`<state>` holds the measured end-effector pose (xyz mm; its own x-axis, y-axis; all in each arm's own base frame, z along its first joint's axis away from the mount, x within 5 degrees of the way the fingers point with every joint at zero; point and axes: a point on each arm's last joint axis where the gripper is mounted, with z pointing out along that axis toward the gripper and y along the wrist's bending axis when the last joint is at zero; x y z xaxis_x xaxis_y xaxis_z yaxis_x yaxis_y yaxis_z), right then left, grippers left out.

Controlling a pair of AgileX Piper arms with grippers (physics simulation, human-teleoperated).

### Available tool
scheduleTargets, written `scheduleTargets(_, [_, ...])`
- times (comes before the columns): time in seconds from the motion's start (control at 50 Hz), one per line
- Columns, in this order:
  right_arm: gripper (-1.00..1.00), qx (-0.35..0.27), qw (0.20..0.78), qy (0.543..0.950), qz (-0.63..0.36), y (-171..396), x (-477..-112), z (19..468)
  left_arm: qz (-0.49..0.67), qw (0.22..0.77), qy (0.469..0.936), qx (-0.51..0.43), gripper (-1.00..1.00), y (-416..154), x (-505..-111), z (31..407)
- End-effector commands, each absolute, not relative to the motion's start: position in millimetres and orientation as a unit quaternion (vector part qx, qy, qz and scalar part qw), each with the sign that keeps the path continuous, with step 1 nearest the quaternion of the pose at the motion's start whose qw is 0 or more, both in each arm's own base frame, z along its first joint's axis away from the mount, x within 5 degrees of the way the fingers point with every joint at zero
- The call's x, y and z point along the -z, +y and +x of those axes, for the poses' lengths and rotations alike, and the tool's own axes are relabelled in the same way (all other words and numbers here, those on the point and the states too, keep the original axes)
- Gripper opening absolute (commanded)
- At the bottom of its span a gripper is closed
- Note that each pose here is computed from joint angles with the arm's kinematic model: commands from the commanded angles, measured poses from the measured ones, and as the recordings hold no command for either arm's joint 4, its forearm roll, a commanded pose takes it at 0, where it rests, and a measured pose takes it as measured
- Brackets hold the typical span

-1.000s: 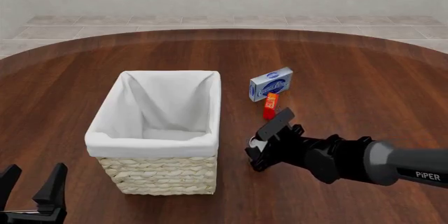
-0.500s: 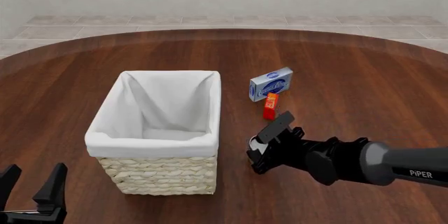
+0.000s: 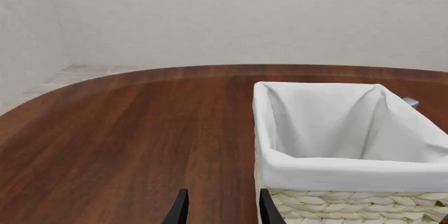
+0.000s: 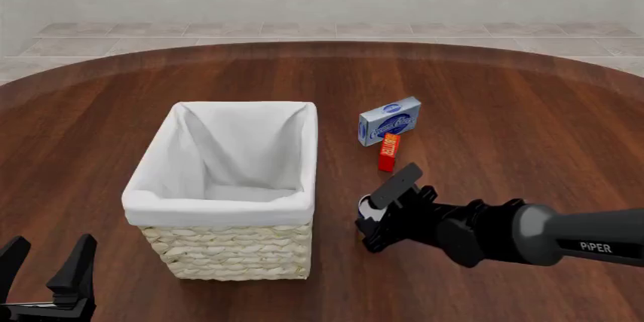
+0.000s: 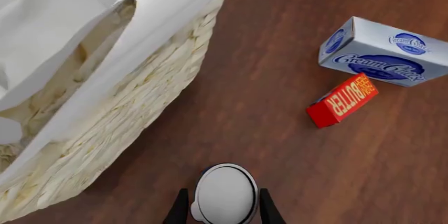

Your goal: Pick up the alphabet soup and put it in the basket.

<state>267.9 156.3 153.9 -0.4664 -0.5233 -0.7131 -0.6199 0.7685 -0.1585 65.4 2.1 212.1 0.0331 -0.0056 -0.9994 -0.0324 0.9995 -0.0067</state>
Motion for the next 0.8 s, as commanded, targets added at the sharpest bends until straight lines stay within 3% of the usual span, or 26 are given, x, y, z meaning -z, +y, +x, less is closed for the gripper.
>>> scheduleTargets(0.02, [1.0,-0.062,0.389,0.855,-0.338,158.0,-147.9,267.5,-0.014,0.718,0.696,-0.009,1.0,2.2,-212.0,65.6])
scheduleTargets(0.8, [1.0,-0.063,0.387,0.855,-0.338,159.2,-143.2,267.2,-0.014,0.716,0.698,-0.01,1.0,2.2,-211.8,66.6])
